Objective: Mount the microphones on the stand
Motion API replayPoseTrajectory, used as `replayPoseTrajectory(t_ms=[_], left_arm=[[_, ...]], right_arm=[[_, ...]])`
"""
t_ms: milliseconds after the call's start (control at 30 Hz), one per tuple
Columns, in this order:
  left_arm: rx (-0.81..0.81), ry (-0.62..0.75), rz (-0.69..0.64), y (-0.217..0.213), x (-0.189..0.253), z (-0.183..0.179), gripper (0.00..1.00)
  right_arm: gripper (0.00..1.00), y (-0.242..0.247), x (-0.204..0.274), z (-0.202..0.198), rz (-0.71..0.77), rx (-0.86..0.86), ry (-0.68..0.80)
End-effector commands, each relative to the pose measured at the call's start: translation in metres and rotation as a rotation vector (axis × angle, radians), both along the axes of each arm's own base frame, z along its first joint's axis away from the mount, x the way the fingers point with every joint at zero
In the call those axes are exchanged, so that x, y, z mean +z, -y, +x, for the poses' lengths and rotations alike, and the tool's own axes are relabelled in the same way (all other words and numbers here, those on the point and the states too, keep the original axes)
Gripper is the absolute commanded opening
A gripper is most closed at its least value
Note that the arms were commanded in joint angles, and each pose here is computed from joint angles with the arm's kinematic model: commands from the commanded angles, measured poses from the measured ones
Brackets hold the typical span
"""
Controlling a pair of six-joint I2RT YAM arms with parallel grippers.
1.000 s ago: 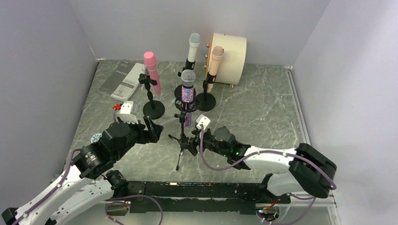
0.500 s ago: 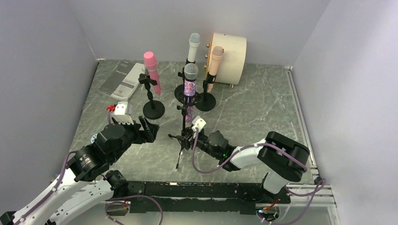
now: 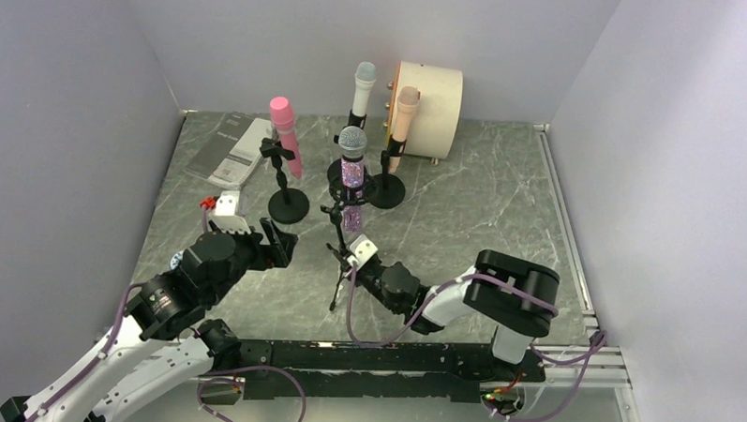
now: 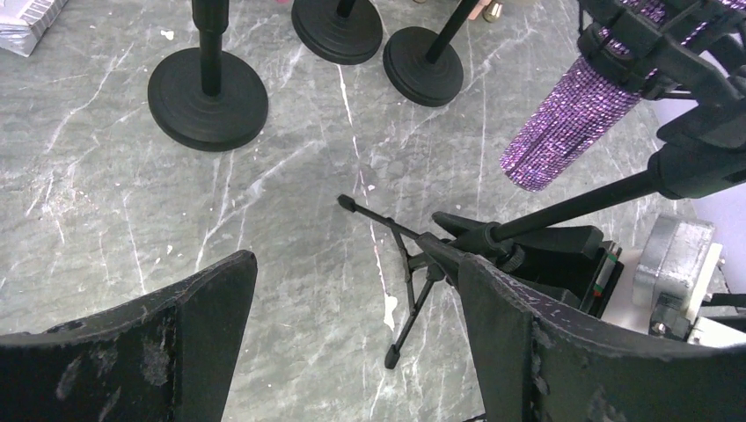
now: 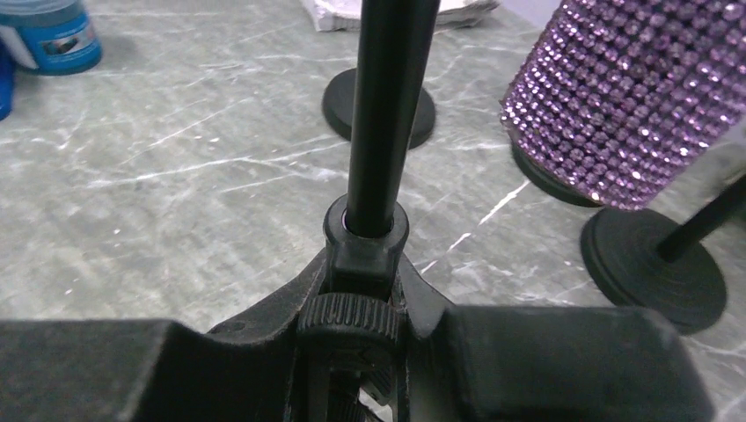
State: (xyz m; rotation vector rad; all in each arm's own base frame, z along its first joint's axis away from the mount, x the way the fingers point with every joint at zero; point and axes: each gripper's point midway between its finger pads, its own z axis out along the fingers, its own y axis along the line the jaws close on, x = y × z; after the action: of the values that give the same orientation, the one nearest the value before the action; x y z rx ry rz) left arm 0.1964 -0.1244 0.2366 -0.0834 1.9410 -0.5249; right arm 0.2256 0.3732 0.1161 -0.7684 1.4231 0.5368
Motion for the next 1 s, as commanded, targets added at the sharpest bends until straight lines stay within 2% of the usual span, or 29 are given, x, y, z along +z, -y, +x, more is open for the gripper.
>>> replayPoseTrajectory(t_ms=[0,233,600,800,967], left_arm=[[0.004,0.037,-0.013,0.001,0.017,0.004,0.89],[-0.010,0.030,-0.015,0.006,0.016,0.005,0.89],[-0.022,0.023,-0.015,0.009,0.015,0.006,0.89],[-0.027,0.022,-0.014,0.011,0.015,0.006,0.89],[-0.029,0.021,-0.014,0.011,0.015,0.006,0.89]], right_arm=[[0.05,0.038,0.015,0.027,-0.001,-0.240,0.146],[0.02,0.073,0.014,0.045,0.069,-0.401,0.112],[0.01,0.148,0.012,0.079,0.077,-0.644,0.096],[0.08,0.187,0.008,0.098,0.066,-0.754,0.088],[0.10,0.208,0.007,0.117,0.070,-0.828,0.076]])
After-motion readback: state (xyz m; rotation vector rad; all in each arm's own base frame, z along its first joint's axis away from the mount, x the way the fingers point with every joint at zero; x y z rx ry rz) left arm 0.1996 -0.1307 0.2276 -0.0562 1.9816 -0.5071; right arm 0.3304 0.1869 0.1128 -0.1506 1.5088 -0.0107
